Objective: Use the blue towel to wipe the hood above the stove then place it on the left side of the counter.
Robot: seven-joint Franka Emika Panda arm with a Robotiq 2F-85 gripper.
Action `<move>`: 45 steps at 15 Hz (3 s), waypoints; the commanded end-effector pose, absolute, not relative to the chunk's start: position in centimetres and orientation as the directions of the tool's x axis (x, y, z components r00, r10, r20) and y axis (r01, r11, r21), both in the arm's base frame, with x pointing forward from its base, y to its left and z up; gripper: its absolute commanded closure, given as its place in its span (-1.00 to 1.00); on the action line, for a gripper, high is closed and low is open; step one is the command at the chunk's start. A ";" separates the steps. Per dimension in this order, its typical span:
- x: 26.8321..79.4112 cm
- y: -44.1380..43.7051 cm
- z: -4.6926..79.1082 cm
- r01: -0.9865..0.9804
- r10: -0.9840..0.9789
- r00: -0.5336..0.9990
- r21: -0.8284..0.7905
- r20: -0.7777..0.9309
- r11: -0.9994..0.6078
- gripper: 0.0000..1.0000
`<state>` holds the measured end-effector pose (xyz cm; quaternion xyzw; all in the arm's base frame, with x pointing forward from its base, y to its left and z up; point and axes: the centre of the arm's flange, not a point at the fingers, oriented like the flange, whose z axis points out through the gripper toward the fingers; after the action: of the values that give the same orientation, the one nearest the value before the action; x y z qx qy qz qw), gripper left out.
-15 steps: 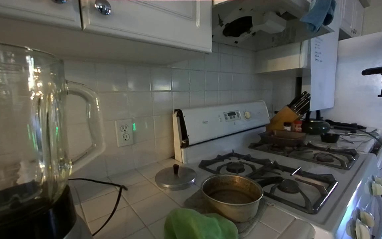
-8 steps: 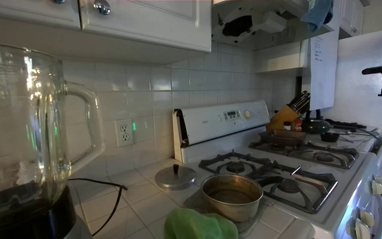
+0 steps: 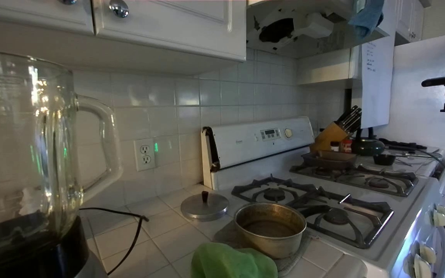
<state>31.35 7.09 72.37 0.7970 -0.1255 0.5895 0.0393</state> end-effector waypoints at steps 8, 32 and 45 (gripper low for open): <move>31.3 8.9 71.1 -0.079 -0.031 0.310 -0.006 0.950 -0.997 0.94; 35.4 14.0 72.2 0.176 0.157 0.260 0.113 0.953 -0.978 0.94; 34.8 11.0 74.3 -0.115 -0.020 0.164 -0.001 0.986 -0.993 0.94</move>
<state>33.94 13.08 72.38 0.7889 -0.0007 0.6144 0.0140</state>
